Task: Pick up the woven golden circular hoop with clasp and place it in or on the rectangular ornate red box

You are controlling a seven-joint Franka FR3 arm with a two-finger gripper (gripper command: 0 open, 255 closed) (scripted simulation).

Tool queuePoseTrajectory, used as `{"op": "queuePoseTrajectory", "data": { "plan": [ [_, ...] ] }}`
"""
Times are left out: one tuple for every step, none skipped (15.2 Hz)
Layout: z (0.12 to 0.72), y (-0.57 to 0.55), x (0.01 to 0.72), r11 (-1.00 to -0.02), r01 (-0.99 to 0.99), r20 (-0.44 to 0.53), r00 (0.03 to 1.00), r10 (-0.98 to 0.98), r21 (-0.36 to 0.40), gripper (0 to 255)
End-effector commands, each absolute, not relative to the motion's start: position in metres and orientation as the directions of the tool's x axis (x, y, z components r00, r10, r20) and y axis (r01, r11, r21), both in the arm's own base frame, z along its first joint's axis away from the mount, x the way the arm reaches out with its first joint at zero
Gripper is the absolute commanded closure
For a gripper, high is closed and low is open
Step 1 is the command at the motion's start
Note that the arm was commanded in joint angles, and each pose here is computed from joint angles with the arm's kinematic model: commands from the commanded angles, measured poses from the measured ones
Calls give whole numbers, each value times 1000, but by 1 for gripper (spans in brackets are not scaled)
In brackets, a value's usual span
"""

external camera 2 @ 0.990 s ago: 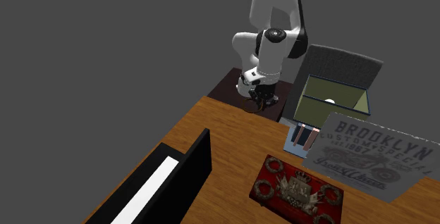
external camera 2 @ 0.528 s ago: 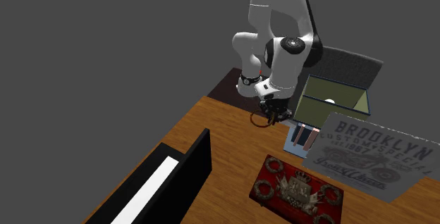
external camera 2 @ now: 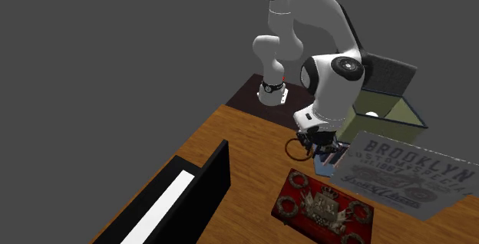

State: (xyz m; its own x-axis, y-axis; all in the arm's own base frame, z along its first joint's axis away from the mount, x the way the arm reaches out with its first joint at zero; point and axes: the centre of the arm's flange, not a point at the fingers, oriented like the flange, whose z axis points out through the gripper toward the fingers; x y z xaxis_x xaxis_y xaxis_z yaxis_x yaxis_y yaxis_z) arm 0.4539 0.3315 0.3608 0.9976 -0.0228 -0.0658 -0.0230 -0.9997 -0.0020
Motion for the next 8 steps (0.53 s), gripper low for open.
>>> {"op": "queuePoseTrajectory", "data": {
  "plan": [
    [361,355,474,-1000,-24,-63,998,-24,-3,255],
    [362,365,483,-1000,-24,-63,998,-24,-3,255],
    [362,375,491,-1000,-24,-63,998,-24,-3,255],
    [362,385,500,-1000,-24,-63,998,-24,-3,255],
    [363,395,509,-1000,-24,-63,998,-24,-3,255],
    [363,405,517,-1000,-24,-63,998,-24,-3,255],
    [363,415,526,-1000,-24,-63,998,-24,-3,255],
    [364,425,534,-1000,-24,-63,998,-24,-3,255]
  ]
}}
